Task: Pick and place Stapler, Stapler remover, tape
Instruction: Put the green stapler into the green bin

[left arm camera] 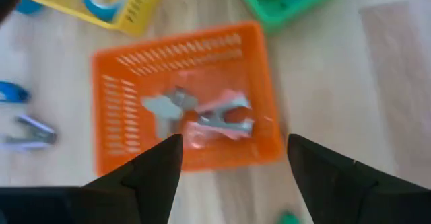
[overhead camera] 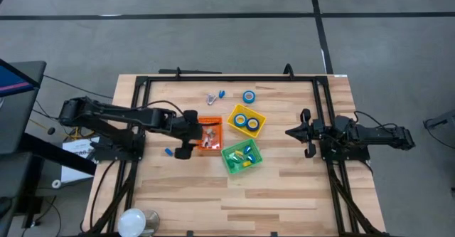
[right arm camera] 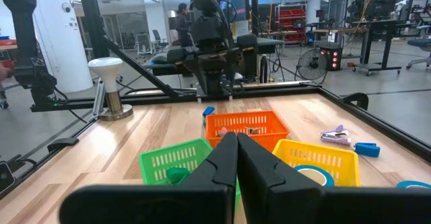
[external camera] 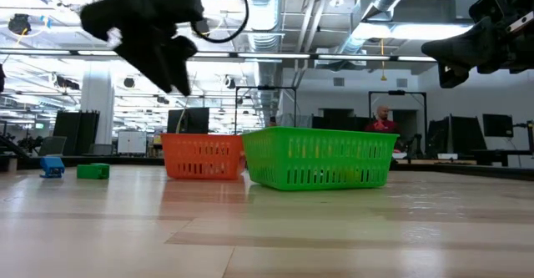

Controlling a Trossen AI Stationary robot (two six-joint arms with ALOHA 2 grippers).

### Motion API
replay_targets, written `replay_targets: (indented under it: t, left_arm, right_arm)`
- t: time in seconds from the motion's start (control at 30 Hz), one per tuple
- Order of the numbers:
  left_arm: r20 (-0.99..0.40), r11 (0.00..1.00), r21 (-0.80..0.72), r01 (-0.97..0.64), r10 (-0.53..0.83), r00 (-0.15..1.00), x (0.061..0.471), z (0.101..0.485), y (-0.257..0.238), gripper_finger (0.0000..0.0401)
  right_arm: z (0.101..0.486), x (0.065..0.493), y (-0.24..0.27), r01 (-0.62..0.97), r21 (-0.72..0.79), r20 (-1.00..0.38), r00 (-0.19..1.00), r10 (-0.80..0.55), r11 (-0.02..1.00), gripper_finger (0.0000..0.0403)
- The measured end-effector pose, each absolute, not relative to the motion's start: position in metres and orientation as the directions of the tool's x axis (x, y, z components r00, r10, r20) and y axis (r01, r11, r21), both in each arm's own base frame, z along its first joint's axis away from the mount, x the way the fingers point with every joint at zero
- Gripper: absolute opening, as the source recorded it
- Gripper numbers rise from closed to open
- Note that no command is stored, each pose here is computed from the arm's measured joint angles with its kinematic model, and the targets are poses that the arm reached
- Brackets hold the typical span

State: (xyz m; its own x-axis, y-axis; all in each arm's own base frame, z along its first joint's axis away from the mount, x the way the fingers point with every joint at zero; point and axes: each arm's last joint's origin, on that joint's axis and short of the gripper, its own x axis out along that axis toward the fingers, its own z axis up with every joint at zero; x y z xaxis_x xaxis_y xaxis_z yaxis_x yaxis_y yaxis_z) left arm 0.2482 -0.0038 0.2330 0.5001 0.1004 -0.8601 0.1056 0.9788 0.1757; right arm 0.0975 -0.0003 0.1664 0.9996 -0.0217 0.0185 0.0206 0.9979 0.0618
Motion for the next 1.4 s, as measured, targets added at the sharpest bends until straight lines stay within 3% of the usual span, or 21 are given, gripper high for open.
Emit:
replay_targets:
  t: [0.3, 0.7, 0.9, 1.13, 1.4]
  left_arm:
    - [-0.933, 0.998, 0.044, 0.053, 0.022, 0.36, 0.23, 0.228, -0.005, 0.0252]
    - [-0.979, 0.998, -0.02, 0.058, -0.032, 0.203, 0.207, 0.181, -0.006, 0.0246]
    - [-0.974, 0.997, -0.027, 0.065, -0.041, 0.223, 0.208, 0.177, -0.007, 0.0238]
    - [-0.968, 0.98, 0.007, 0.2, -0.043, 0.247, 0.206, 0.167, -0.008, 0.023]
    - [-0.968, 0.964, 0.031, 0.262, -0.037, 0.25, 0.202, 0.157, -0.008, 0.026]
  right_arm:
    - [0.167, 0.098, 0.0, 0.02, 0.062, 0.019, 1.0, -0.021, 0.998, 0.0001]
    - [0.166, 0.098, 0.0, 0.021, 0.062, 0.018, 1.0, -0.022, 0.998, 0.0001]
    - [0.166, 0.098, 0.0, 0.02, 0.062, 0.018, 1.0, -0.022, 0.998, 0.0001]
    - [0.166, 0.098, 0.0, 0.02, 0.062, 0.018, 1.0, -0.021, 0.998, 0.0001]
    - [0.167, 0.097, 0.0, 0.02, 0.062, 0.019, 1.0, -0.022, 0.998, 0.0001]
